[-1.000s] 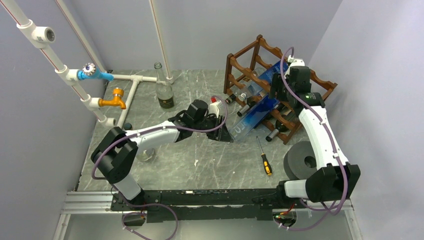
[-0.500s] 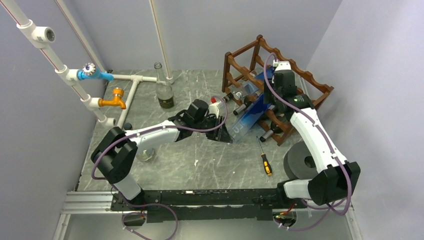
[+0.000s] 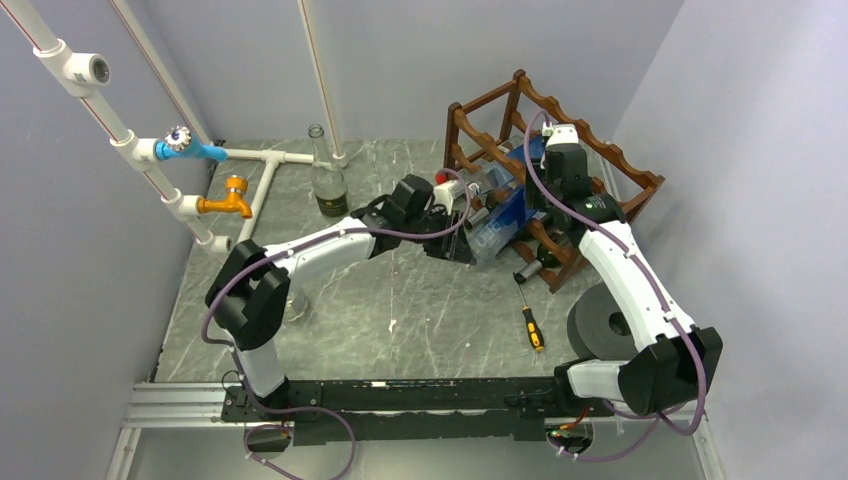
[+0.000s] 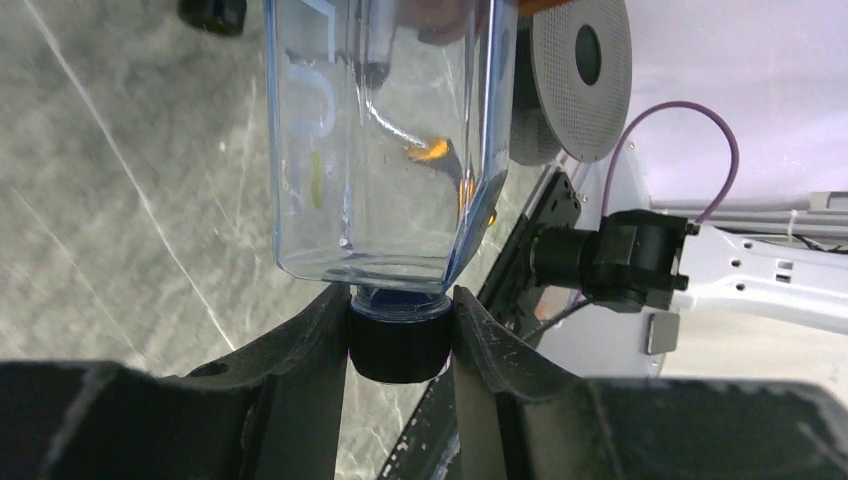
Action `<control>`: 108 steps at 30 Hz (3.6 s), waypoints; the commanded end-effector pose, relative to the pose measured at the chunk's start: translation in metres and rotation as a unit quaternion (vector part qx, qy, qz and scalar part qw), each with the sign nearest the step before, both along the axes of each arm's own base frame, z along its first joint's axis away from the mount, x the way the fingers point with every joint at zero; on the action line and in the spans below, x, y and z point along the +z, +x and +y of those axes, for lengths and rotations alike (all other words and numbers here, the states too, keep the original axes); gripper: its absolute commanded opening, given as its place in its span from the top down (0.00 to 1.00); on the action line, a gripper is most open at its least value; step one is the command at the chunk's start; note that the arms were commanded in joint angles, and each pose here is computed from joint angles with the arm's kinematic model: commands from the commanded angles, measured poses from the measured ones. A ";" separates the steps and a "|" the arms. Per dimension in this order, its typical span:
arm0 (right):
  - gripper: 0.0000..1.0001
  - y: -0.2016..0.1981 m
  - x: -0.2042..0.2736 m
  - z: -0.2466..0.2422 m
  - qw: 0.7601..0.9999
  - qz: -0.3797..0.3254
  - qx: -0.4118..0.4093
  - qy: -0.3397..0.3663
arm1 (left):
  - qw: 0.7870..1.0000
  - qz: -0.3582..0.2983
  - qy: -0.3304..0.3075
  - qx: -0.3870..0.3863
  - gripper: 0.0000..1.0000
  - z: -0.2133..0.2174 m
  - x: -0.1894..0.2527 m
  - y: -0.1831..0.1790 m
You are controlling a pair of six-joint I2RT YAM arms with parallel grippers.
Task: Put the wine bottle on the wine rack
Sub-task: Place the wine bottle in the wine rack.
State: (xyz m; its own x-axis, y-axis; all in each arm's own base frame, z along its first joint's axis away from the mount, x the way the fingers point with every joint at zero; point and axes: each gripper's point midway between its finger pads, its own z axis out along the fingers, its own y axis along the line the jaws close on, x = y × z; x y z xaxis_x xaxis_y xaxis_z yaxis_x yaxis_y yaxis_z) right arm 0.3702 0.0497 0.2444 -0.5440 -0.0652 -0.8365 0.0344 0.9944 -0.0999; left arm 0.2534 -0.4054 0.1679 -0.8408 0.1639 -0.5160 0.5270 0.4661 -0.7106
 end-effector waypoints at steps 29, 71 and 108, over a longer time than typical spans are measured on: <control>0.52 -0.011 -0.005 0.008 0.999 0.004 0.009 0.034 | 0.993 -0.090 0.026 0.076 1.00 -0.013 0.003 0.124; 0.54 -0.011 -0.009 0.006 1.000 0.006 0.008 0.028 | 0.995 -0.037 0.028 0.093 1.00 -0.013 -0.050 0.118; 0.52 -0.011 -0.004 0.008 0.999 -0.005 0.006 0.038 | 0.995 0.009 -0.038 0.091 1.00 -0.053 -0.028 0.127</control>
State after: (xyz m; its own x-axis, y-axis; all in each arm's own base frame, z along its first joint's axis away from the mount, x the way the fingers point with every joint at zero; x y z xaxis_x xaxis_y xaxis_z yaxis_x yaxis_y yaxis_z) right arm 0.3685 0.0486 0.2461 -0.5128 -0.0783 -0.8549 0.0108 0.9952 -0.0977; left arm 0.3531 -0.4718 0.1853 -0.8062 0.0274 -0.5910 0.5604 0.3557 -0.7479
